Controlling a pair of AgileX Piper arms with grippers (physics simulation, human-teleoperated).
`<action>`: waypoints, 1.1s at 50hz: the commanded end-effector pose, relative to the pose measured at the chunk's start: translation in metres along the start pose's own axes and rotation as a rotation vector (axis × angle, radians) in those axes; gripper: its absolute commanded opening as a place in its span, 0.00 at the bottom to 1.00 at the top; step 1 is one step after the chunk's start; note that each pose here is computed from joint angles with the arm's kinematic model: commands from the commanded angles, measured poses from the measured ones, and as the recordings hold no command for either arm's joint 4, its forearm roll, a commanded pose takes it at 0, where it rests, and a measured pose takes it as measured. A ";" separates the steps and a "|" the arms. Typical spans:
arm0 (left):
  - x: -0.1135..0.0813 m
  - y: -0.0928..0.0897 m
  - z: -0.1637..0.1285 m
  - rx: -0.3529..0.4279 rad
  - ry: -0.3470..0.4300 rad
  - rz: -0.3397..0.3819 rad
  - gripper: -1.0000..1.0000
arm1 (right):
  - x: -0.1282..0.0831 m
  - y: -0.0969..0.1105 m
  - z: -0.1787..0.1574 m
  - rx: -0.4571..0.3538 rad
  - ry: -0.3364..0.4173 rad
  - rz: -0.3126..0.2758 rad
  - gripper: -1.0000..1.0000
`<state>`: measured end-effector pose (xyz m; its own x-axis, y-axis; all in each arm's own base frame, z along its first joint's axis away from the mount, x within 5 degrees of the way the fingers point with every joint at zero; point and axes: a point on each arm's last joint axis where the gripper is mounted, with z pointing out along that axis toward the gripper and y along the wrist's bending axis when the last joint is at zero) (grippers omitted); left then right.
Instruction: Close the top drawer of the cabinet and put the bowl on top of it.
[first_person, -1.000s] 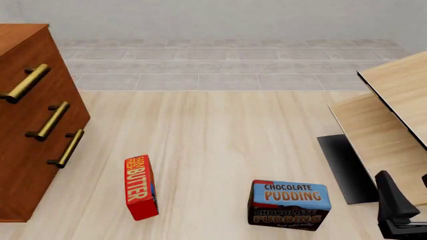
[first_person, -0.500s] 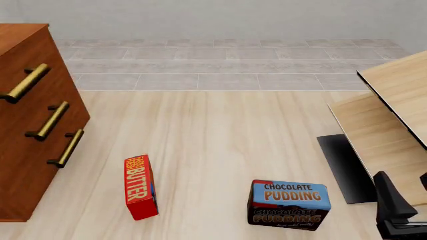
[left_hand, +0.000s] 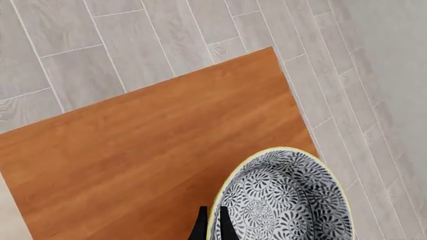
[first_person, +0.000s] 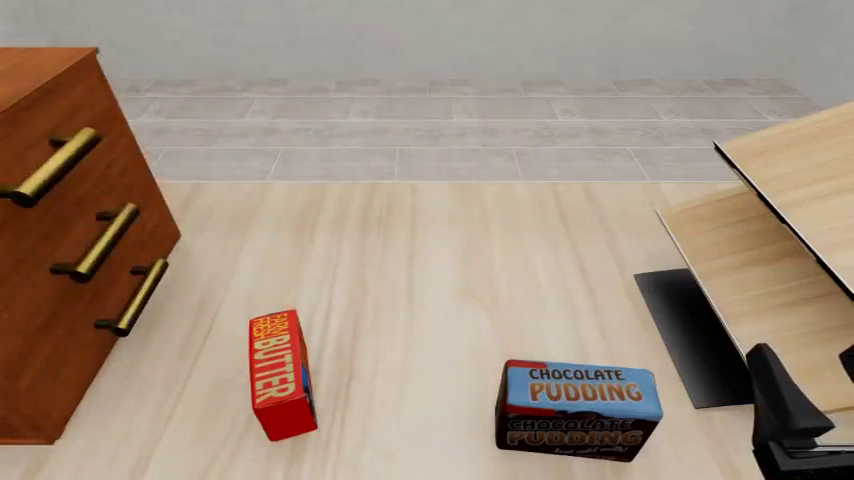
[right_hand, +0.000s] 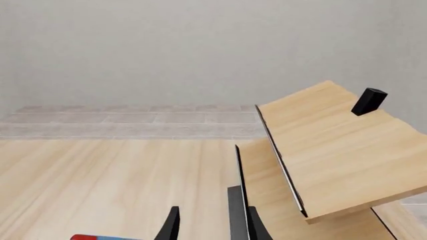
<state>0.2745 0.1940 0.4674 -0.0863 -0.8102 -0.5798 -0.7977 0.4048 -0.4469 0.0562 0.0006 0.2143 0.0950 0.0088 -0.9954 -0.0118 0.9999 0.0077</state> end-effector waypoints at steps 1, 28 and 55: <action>0.003 0.003 0.004 -0.001 0.002 -0.002 0.00 | 0.000 0.000 0.000 -0.001 0.000 -0.001 1.00; 0.003 0.010 0.006 -0.015 0.000 0.012 0.00 | 0.000 0.000 0.000 0.001 -0.004 0.001 1.00; 0.001 0.005 -0.012 0.028 -0.047 -0.031 1.00 | 0.000 0.000 0.000 0.002 -0.006 0.003 1.00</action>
<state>0.2652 0.1944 0.4665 -0.0498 -0.8057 -0.5902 -0.7926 0.3915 -0.4675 0.0561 0.0005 0.2146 0.1001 0.0120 -0.9949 -0.0106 0.9999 0.0110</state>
